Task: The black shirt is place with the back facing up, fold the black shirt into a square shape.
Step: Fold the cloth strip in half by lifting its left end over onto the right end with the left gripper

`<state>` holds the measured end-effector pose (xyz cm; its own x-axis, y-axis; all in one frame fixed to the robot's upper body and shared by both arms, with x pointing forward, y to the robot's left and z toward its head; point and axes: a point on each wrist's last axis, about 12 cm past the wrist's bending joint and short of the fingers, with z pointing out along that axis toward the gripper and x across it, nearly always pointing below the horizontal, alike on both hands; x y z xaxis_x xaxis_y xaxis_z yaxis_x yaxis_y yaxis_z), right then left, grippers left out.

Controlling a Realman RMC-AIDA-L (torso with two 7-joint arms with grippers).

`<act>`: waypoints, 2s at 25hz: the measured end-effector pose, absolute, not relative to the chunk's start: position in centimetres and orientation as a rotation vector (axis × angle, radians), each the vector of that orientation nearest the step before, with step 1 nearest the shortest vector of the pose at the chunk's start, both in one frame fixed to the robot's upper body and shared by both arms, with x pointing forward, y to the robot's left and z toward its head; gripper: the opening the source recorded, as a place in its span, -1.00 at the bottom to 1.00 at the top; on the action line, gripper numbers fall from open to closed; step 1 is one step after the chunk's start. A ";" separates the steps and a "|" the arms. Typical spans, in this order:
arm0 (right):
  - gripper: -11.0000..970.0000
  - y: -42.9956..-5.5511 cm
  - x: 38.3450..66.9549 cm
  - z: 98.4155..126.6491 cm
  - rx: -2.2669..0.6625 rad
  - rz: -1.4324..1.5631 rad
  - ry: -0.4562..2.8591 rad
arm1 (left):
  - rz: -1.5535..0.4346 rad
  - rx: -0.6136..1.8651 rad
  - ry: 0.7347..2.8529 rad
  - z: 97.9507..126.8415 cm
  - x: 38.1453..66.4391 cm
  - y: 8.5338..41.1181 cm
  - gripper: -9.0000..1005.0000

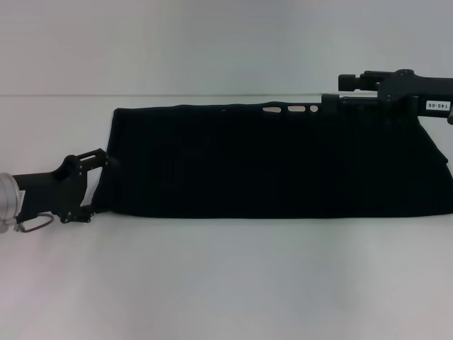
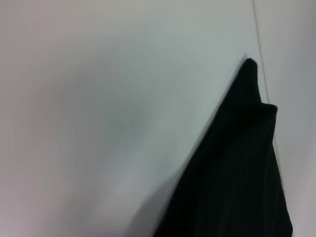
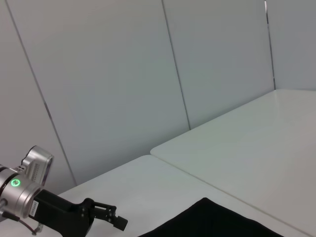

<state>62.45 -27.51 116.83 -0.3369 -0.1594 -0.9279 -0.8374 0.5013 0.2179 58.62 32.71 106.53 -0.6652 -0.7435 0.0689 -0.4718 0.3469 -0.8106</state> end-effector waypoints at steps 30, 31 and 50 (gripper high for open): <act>0.54 -27.1 62.7 117.3 -0.847 0.894 1.781 | -1.305 -0.992 2.322 106.0 57.4 32.0 0.89; 0.54 -27.1 62.7 117.3 -0.847 0.895 1.781 | -1.303 -0.994 2.323 106.0 57.4 32.0 0.89; 0.54 -27.1 62.7 117.5 -0.831 0.904 1.766 | -1.235 -0.991 2.323 105.8 57.9 32.2 0.89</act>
